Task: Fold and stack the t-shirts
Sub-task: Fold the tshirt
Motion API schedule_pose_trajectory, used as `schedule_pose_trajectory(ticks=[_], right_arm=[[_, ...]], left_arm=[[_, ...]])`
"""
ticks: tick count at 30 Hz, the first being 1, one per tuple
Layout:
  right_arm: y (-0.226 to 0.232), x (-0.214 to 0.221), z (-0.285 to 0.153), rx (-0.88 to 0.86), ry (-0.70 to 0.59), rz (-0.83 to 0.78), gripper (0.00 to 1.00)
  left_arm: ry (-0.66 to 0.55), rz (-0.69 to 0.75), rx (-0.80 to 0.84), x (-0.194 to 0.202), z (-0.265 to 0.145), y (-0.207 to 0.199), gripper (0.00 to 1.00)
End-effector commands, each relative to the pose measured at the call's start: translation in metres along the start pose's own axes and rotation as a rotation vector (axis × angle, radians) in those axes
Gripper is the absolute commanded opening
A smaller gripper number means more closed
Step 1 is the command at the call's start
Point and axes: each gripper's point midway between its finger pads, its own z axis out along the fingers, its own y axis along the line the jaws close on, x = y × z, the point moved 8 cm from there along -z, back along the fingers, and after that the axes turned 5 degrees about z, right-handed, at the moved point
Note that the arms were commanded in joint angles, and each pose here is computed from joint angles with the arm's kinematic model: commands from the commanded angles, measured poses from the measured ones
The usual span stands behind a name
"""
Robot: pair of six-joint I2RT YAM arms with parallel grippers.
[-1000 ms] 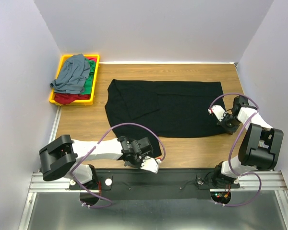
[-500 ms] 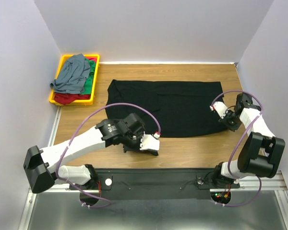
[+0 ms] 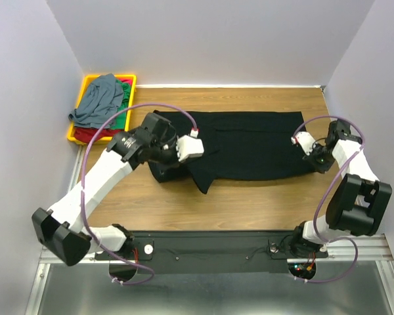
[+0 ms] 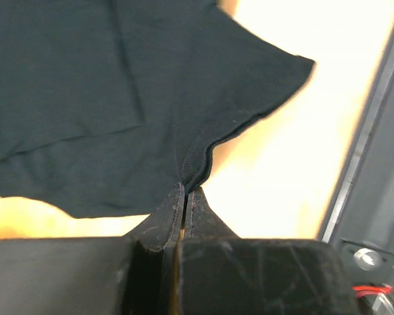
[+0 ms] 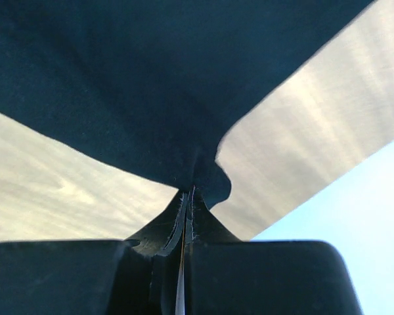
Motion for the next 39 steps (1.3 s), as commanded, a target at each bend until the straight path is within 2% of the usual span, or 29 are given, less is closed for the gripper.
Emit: schedule_pose_trajectory(ticks=[1,15,24,39], right_arm=[[-0.023,-0.017,-0.011,0.037,-0.065,0.009,0.01],[-0.084,-0.050,0.010,0.014,-0.099,0.078,0.01],[-0.115,-0.072,0.031,-0.005,-0.135,0.115,0.01],[-0.134,-0.106,0.060,-0.019,-0.153,0.112,0.01]], left_arm=[[-0.057,0.022,-0.076,-0.015,-0.010,0.037,0.00],[-0.046,-0.035,-0.167,-0.017,0.013,0.148,0.00],[-0.019,-0.044,-0.164,-0.007,0.030,0.182,0.00],[0.035,-0.083,-0.170,0.023,0.046,0.208,0.00]])
